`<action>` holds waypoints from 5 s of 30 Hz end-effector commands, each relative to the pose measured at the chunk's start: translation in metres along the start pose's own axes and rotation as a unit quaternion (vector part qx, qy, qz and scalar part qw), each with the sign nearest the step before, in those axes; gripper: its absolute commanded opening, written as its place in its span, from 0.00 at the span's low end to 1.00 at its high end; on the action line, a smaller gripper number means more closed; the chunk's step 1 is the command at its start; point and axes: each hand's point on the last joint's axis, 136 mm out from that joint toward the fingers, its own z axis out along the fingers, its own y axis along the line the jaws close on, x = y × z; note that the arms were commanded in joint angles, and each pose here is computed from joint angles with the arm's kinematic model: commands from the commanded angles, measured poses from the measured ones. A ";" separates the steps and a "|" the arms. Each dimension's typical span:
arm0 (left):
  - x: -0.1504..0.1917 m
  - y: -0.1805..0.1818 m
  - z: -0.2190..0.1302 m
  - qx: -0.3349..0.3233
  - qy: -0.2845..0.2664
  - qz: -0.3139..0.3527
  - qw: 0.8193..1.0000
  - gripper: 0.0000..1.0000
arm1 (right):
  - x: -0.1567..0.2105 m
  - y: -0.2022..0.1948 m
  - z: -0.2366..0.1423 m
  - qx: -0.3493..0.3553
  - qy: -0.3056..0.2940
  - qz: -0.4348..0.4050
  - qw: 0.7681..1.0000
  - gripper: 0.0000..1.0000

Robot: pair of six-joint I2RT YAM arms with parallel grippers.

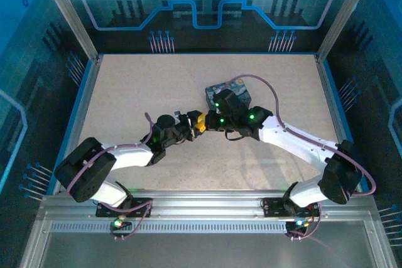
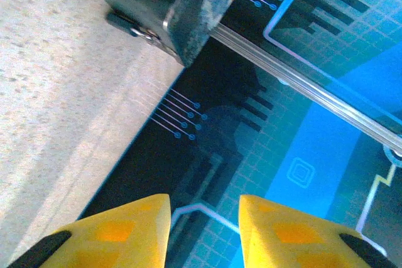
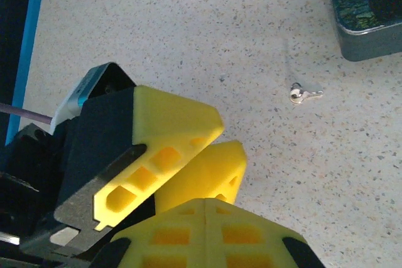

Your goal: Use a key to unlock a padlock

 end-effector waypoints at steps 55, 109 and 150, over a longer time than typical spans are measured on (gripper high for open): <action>-0.076 -0.011 -0.126 -0.101 -0.177 0.171 0.964 0.60 | 0.009 -0.075 0.163 0.186 0.246 -0.255 0.916 0.17; 0.015 -0.057 -0.022 0.008 0.063 0.061 0.996 0.56 | -0.018 0.071 -0.020 -0.064 -0.005 -0.449 0.891 0.00; 0.009 -0.056 -0.041 -0.069 -0.004 0.203 0.977 0.00 | -0.029 0.041 -0.051 -0.022 -0.091 -0.440 0.893 0.41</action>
